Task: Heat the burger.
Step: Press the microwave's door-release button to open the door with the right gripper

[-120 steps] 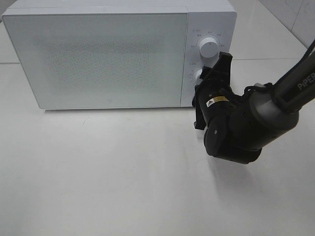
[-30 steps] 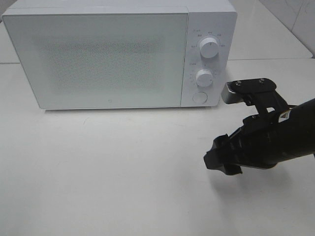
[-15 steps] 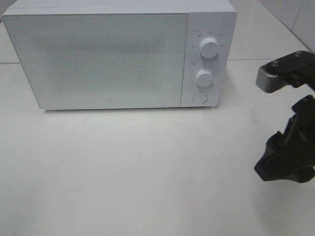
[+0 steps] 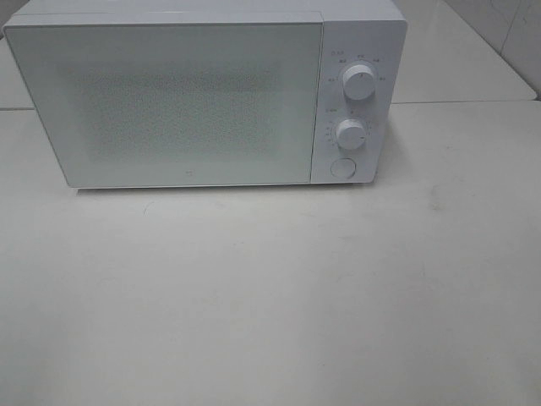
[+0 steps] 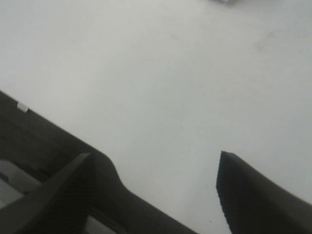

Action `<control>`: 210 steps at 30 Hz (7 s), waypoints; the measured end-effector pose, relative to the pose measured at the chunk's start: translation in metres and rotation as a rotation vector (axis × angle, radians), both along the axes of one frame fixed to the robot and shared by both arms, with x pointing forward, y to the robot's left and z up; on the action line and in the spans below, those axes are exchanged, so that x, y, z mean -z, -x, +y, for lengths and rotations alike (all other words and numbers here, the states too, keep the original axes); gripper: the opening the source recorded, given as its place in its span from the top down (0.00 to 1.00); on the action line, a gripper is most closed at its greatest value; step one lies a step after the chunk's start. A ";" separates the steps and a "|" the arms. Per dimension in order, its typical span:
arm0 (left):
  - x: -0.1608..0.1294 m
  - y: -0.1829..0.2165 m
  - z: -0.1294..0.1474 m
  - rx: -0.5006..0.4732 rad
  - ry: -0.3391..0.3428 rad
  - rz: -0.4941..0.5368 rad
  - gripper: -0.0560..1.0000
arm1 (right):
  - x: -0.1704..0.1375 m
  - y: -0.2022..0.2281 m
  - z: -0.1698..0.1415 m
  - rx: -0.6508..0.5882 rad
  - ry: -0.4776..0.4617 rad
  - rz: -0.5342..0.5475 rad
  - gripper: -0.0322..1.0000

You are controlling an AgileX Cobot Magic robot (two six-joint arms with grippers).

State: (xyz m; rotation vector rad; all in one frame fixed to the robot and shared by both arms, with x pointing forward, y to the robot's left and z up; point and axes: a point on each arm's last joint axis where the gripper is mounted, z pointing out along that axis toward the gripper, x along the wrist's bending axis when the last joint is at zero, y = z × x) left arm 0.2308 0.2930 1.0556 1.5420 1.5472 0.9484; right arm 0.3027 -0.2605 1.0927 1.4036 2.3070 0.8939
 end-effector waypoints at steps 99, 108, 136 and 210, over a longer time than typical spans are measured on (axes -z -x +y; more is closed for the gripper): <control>0.000 0.000 0.000 0.000 0.000 0.000 0.03 | 0.089 -0.124 -0.022 0.524 -0.221 -0.768 0.29; 0.000 0.000 0.000 0.000 0.000 0.000 0.03 | 0.115 -0.124 -0.004 0.513 -0.196 -0.741 0.29; 0.000 0.000 0.000 0.000 0.000 0.000 0.03 | 0.178 -0.129 0.096 0.397 -0.066 -0.608 0.29; 0.000 0.000 0.000 0.000 0.000 0.000 0.03 | 0.215 -0.225 0.120 1.430 -1.277 -0.059 0.95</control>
